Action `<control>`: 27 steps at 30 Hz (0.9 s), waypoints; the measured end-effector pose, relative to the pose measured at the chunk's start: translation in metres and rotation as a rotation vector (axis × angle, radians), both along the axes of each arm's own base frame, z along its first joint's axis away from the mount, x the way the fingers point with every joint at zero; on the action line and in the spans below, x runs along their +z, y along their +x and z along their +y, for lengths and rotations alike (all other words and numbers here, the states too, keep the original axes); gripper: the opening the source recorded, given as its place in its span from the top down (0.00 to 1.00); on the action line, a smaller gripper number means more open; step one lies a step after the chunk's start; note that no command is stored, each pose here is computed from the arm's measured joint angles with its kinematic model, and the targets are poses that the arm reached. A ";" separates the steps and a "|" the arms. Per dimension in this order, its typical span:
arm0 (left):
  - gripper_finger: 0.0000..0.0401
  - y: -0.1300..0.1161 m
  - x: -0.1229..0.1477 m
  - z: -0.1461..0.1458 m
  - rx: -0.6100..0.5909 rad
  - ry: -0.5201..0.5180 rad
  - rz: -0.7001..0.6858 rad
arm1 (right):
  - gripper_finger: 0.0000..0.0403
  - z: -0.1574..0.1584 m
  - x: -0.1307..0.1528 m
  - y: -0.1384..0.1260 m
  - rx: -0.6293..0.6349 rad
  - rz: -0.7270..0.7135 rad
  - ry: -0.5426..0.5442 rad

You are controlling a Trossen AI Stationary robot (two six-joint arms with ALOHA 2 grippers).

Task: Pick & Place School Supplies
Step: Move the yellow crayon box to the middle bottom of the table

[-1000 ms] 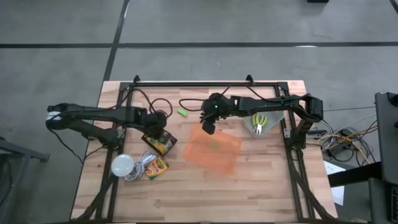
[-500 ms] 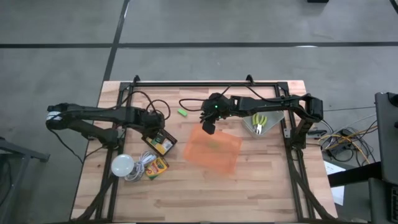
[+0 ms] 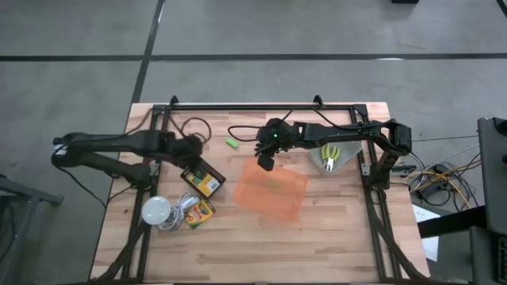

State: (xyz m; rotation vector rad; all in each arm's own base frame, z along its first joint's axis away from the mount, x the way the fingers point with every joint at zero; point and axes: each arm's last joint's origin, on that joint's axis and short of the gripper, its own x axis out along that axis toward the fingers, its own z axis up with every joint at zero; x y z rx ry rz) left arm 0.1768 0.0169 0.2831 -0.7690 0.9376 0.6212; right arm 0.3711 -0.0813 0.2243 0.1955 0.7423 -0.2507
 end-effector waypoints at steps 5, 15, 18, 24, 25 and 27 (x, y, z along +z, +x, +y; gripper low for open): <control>0.68 -0.011 0.021 -0.005 -0.028 -0.038 -0.106 | 0.82 0.000 0.000 0.000 0.000 0.000 0.000; 0.54 -0.011 0.004 -0.039 -0.131 -0.175 -0.038 | 0.79 0.000 0.000 0.000 0.000 0.000 0.000; 0.54 -0.009 -0.001 -0.055 -0.208 -0.156 -0.005 | 0.80 0.000 0.000 0.000 0.000 0.000 0.000; 0.54 -0.003 -0.012 -0.088 -0.352 -0.071 0.011 | 0.83 0.000 0.000 0.000 0.000 0.000 0.000; 0.54 -0.002 -0.016 -0.093 -0.371 -0.060 0.017 | 0.83 0.000 0.000 0.000 0.000 0.000 0.000; 0.54 0.000 -0.026 -0.103 -0.413 -0.049 0.032 | 0.83 0.000 0.000 0.000 0.000 0.000 0.000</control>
